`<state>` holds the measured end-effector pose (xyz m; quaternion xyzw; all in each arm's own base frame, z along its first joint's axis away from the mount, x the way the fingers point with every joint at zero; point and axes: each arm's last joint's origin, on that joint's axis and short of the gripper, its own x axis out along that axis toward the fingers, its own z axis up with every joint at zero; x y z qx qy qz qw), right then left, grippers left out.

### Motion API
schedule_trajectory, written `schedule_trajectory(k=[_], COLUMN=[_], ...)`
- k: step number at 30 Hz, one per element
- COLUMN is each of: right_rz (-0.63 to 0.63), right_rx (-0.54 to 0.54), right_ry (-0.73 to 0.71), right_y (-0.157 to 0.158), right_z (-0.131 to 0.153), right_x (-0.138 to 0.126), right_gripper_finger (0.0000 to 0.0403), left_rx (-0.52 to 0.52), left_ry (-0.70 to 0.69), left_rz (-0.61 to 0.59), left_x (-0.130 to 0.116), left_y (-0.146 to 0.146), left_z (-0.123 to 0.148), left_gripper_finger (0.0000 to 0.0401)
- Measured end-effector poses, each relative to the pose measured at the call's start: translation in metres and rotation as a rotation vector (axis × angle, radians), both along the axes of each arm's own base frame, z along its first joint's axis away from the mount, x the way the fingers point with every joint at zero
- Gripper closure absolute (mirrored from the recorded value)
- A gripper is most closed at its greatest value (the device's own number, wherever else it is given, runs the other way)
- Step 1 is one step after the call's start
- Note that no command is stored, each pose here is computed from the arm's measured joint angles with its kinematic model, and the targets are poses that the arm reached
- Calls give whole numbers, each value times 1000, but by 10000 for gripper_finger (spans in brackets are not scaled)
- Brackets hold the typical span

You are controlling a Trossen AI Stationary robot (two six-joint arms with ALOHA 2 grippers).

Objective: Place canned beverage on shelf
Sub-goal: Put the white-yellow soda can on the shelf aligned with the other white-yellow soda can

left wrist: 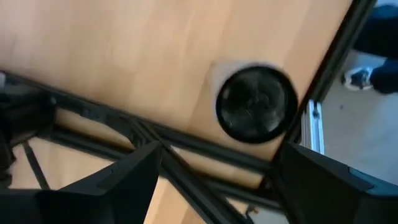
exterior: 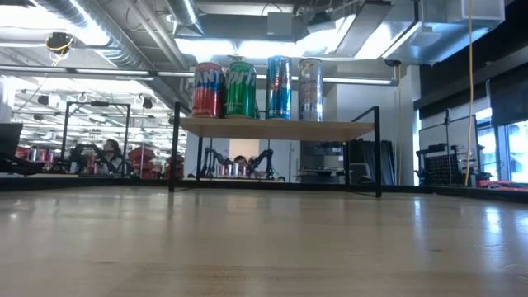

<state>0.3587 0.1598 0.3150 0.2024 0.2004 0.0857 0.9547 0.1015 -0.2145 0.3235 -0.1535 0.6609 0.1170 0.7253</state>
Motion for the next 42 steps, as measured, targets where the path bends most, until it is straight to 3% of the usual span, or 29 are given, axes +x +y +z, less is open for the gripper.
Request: schedule_trajectory(k=[9, 19, 24, 26, 33, 42], right_rz=[-15, -16, -20, -27, -41, -49], right_rx=[-6, -3, -4, -7, -16, 4], right_ry=[-3, -2, -2, -3, -6, -1], right_y=[0, 0, 0, 0, -1, -1], right_z=[0, 0, 0, 0, 0, 0], right_x=[0, 0, 0, 0, 0, 0], right_gripper_finger=[97, 97, 97, 97, 97, 98], left_rx=[-1, -30, -76, -50, 30, 48], left_ry=[23, 28, -10, -56, -152, -166], left_rz=[-25, -21, 18, 15, -111, -152], left_x=[3, 4, 7, 6, -5, -17], left_y=[-2, -4, -9, -11, -18, -24], left_z=[-3, -2, -2, -3, -11, -35], left_gripper_finger=[78, 4, 6, 6, 6, 6])
